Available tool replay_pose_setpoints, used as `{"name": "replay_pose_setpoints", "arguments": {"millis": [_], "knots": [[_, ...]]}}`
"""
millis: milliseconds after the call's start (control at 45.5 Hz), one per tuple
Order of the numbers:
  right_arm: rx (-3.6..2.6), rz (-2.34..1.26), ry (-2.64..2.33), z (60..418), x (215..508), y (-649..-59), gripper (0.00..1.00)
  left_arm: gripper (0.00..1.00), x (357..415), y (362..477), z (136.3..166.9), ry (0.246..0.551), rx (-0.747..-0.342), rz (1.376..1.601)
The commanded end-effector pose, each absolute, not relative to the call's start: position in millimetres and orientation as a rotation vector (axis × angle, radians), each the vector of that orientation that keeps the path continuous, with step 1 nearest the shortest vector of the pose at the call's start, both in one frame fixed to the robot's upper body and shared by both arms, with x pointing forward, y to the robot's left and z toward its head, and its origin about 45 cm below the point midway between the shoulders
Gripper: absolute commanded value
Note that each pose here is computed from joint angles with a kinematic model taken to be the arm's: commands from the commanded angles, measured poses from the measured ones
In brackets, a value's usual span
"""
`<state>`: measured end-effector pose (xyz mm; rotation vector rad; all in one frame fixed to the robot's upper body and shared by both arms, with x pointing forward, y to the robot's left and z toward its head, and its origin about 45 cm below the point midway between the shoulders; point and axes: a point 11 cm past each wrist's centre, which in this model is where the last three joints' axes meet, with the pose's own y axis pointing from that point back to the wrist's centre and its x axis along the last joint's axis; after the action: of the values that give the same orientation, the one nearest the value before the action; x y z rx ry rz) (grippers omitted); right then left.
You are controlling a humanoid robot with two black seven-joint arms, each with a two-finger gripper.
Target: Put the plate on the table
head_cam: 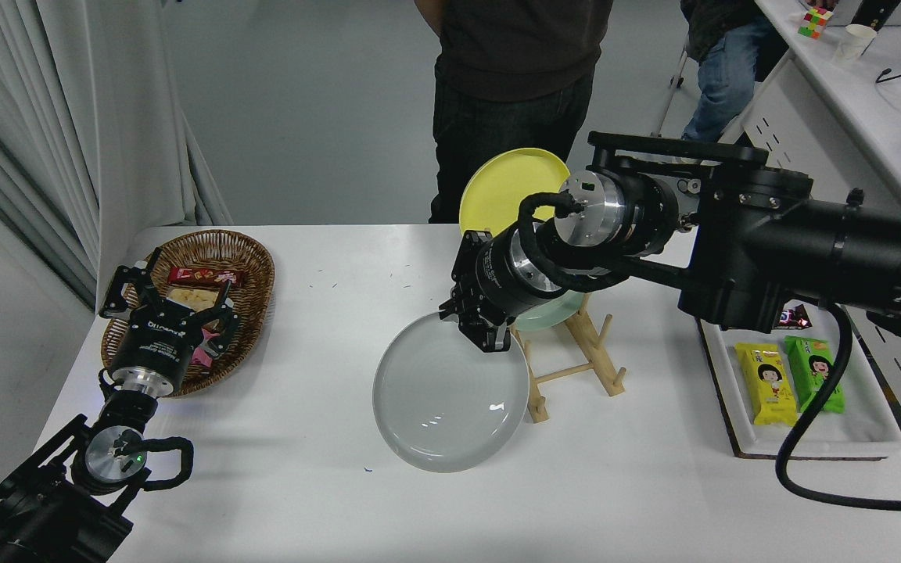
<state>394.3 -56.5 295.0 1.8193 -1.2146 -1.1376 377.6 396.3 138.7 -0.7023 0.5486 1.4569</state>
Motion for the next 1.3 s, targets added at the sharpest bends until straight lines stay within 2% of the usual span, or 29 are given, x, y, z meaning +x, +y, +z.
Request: {"name": "replay_pose_setpoints", "arguments": {"millis": [0, 505, 813, 923, 1033, 1275], "knots": [[1.756, -1.149, -1.282, 297, 393, -57, 0.00, 0.98, 377.6, 396.3, 138.6, 0.549, -0.701, 1.457], [1.651, -1.183, -1.280, 271, 375, -49, 0.00, 0.98, 377.6, 396.6, 138.8, 0.548, -0.702, 1.457], [1.497, -1.336, -1.206, 252, 358, -50, 0.00, 0.98, 377.6, 396.5, 138.8, 0.548, -0.702, 1.457], [1.483, -1.384, -1.187, 253, 358, -48, 0.00, 0.98, 377.6, 395.9, 138.5, 0.549, -0.703, 1.457], [1.446, -1.423, -1.188, 239, 358, -46, 0.00, 0.98, 377.6, 396.6, 138.8, 0.548, -0.702, 1.457], [1.453, -1.437, -1.288, 229, 385, -55, 0.00, 0.98, 377.6, 395.6, 138.3, 0.550, -0.702, 1.456]]}}
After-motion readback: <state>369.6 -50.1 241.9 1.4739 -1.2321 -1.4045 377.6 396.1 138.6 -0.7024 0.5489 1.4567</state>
